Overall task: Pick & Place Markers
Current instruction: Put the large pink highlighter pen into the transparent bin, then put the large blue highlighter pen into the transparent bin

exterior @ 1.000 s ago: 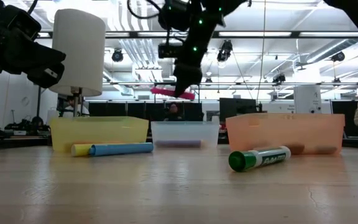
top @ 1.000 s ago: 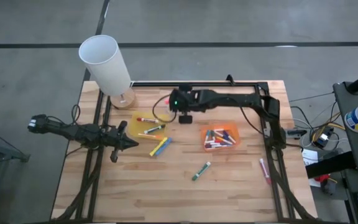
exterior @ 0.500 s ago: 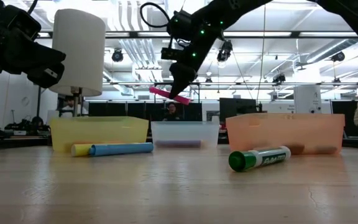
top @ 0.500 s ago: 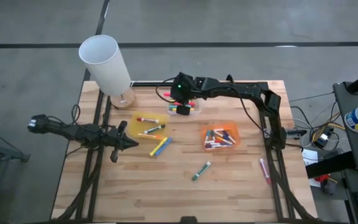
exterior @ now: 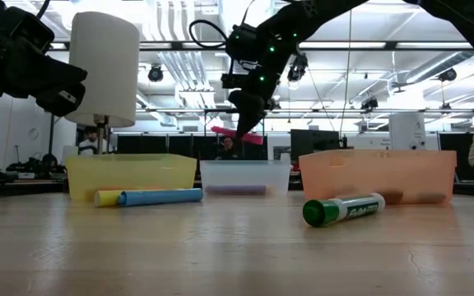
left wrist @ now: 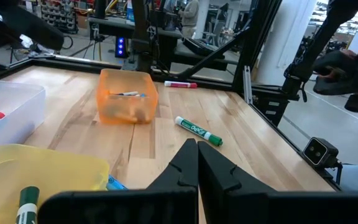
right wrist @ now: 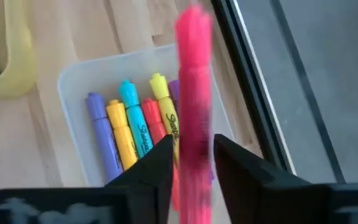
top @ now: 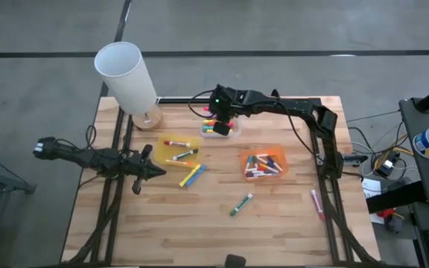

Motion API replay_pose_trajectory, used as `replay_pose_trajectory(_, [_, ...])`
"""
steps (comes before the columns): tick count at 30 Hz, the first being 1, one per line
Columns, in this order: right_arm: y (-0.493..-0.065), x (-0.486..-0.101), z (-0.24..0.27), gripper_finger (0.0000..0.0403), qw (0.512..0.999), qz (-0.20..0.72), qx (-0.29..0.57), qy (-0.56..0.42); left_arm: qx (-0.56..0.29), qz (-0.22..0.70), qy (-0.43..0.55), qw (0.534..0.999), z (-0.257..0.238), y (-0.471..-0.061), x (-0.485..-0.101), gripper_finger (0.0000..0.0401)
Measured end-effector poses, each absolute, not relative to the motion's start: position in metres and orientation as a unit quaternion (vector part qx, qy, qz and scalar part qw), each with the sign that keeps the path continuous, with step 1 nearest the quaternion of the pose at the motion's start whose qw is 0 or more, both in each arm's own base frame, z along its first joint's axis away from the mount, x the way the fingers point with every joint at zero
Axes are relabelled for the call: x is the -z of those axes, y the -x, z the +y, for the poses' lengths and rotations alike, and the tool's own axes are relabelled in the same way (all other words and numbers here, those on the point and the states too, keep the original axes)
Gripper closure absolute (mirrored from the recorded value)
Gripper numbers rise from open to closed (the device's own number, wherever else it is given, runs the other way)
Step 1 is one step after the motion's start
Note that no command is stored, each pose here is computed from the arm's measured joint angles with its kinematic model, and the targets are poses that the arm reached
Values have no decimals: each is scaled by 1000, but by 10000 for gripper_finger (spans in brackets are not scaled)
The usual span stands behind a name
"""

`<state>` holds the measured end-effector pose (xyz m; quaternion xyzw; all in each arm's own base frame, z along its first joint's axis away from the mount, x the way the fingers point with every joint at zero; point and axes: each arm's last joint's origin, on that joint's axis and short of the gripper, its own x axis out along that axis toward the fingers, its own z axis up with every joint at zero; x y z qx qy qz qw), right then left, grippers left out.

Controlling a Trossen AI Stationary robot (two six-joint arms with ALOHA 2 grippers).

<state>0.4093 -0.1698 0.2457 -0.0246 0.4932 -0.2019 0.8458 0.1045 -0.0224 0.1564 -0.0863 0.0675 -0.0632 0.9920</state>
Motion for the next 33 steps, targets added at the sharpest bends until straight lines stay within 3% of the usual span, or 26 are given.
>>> replay_pose_trajectory(6, [-410,-246,-169,247,846,489,210,12,63,67,86,992,-22,-105,-156,401])
replay_pose_trajectory(12, [-410,-246,-168,220,846,488,214,6,63,68,86,992,-22,-105,-156,401])
replay_pose_trajectory(33, [-430,-246,-110,223,863,479,156,31,63,68,86,992,-22,-105,-156,401])
